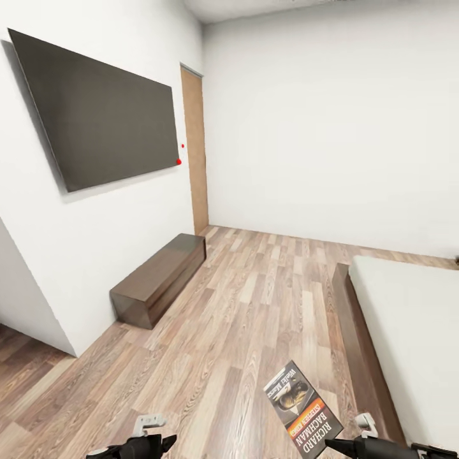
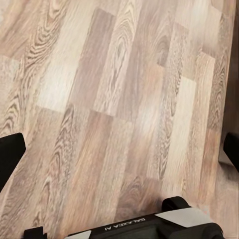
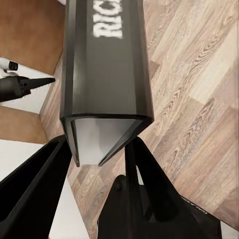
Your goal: In the bedroom, move the book from the bed onto either nightstand, and place the two sandals side by side next to the bed.
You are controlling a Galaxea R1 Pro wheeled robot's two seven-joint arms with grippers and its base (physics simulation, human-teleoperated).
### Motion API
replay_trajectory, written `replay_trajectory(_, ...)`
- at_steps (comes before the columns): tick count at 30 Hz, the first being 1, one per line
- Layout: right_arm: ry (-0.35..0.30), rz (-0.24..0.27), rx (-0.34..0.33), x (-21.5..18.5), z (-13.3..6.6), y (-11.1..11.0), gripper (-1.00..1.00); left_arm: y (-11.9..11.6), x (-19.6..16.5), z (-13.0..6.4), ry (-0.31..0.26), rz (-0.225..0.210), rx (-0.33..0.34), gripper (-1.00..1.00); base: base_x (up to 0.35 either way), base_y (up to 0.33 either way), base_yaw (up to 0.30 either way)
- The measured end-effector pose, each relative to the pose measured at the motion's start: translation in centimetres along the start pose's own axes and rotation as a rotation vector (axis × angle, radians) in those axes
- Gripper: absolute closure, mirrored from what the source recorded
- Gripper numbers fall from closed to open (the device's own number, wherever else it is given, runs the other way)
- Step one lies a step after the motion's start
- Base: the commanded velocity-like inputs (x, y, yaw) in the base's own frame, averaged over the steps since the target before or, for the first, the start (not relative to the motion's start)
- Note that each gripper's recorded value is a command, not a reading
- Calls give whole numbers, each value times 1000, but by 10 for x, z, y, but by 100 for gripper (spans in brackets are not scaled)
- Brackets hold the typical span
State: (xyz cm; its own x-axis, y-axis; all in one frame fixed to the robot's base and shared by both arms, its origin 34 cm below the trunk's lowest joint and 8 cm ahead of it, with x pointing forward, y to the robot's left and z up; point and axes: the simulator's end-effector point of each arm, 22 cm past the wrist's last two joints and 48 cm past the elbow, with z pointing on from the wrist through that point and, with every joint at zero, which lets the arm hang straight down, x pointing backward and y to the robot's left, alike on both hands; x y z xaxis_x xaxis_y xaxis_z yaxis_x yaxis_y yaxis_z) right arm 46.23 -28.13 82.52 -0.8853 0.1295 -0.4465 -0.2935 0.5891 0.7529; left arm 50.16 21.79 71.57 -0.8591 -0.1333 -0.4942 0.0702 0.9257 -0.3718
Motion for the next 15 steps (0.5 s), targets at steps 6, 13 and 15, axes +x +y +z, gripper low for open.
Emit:
replay_trajectory(6,0,0,0,0,0,0,100,0,0,0,0,0,0,-100,0,0,-281)
replay_trajectory(13,0,0,0,0,0,0,100,0,0,0,-1,0,0,-100,0,0,-282)
replay_trajectory(15,0,0,0,0,0,0,100,0,0,0,-1,0,0,-100,0,0,-282)
